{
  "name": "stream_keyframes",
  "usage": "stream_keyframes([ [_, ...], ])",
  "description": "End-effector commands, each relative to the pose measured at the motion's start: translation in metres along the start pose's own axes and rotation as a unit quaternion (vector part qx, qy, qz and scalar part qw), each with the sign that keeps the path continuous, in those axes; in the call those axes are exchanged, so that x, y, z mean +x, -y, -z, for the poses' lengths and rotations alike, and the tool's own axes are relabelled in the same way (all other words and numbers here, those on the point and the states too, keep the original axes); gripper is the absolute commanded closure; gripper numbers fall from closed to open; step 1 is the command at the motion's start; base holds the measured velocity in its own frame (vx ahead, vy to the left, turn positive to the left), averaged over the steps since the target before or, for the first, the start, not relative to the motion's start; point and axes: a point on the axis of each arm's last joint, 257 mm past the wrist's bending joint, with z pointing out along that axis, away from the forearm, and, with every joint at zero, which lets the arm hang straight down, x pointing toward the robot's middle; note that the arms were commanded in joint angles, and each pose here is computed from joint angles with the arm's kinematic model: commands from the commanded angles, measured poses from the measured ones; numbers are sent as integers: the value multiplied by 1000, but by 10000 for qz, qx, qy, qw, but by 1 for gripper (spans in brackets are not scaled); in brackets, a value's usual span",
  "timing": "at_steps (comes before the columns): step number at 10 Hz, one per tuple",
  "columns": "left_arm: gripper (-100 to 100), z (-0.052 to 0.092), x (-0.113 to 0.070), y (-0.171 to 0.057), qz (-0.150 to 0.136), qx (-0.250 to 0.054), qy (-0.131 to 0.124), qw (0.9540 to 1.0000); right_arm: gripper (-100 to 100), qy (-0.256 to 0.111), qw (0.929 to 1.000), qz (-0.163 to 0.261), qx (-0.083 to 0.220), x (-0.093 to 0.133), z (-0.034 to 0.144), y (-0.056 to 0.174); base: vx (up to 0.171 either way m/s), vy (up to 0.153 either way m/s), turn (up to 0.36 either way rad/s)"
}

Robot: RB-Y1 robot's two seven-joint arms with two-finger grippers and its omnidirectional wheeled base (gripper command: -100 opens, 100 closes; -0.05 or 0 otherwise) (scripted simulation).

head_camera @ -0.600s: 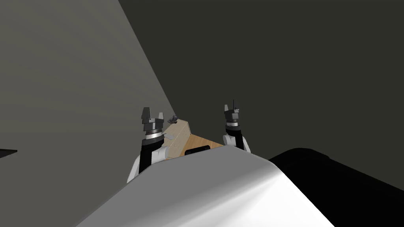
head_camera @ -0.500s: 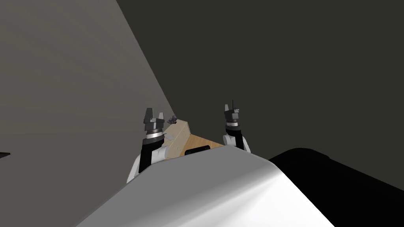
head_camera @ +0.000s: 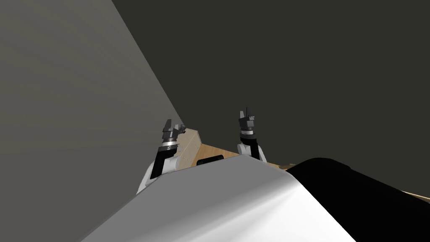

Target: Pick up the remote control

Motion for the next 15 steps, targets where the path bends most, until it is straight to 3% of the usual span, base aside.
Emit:
stream_keyframes([
  [1,-100,0,-3,-31,-41,-403,-62,9992,0,0,10000,0,0,0,0,0,-12,7,-117],
  [2,-100,1,-3,-36,-42,-473,-61,9989,0,0,10000,0,0,0,0,0,-11,10,-38],
  [4,-100,6,-7,-77,-117,-1020,-144,9946,0,0,10000,0,0,0,0,0,-15,12,-120],
  [5,-100,7,-7,-82,-119,-1114,-144,9936,0,0,10000,0,0,0,0,0,-18,16,-32],
  [6,-100,11,-11,-104,-170,-1403,-185,9898,0,0,10000,0,0,0,0,0,-13,16,-73],
  [7,-100,12,-11,-107,-171,-1465,-185,9889,0,0,10000,0,0,0,0,0,-12,14,-47],
  [8,-100,18,-15,-130,-228,-1771,-224,9837,0,0,10000,0,0,0,0,0,-11,12,-122],
  [9,-100,19,-15,-133,-229,-1833,-224,9825,0,0,10000,0,0,0,0,0,-8,11,-42],
  [10,-100,26,-20,-156,-290,-2139,-259,9761,0,0,10000,0,0,0,0,0,-4,11,-77],
  [11,-100,28,-20,-159,-291,-2213,-261,9744,0,0,10000,0,0,0,0,0,-2,12,-60],
  [12,-100,35,-26,-179,-354,-2501,-295,9671,0,0,10000,0,0,0,0,0,5,14,-111],
  [13,-100,38,-27,-185,-356,-2600,-293,9645,0,0,10000,0,0,0,0,0,4,14,-69],
  [14,-100,47,-34,-206,-422,-2890,-319,9559,0,0,10000,1,0,0,0,0,5,17,-138],
  [15,-100,50,-35,-211,-423,-2993,-321,9527,0,0,10000,0,0,0,0,0,8,18,-51],
])
